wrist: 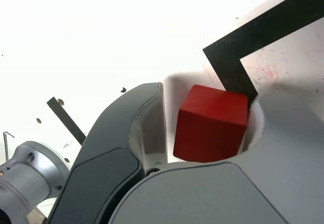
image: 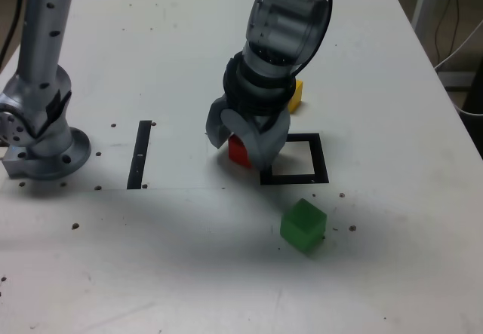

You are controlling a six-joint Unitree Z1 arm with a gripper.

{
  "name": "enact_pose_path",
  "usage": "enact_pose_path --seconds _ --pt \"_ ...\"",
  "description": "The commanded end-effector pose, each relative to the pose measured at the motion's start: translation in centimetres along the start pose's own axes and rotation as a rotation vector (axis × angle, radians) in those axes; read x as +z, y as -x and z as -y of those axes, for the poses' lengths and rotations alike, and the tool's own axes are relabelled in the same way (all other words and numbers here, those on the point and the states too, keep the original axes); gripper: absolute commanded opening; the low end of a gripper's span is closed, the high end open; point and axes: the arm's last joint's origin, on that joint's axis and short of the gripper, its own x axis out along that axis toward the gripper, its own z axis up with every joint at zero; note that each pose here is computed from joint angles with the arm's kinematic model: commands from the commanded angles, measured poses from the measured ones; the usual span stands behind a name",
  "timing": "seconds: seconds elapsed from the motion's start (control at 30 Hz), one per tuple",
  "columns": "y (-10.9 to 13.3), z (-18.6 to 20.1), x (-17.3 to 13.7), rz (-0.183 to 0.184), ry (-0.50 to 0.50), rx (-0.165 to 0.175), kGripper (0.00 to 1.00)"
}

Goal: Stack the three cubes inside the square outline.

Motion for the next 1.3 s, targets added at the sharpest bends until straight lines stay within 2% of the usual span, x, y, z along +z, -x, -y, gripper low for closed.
enact_pose_path --seconds 0.0,0.53,0.77,1.0,1.27 --pt "0.3 0.1 -0.1 0.005 0.000 0.005 0.31" --pt "0.7 0.1 -0.4 0.003 0.007 0.005 0.31" --pt "2.8 -0.2 -1.0 0.018 0.035 0.003 0.31" --pt "5.5 -0.7 -1.0 0.060 0.100 -0.033 0.31" --pt "6.9 -1.6 -0.6 0.075 0.229 -0.096 0.31"
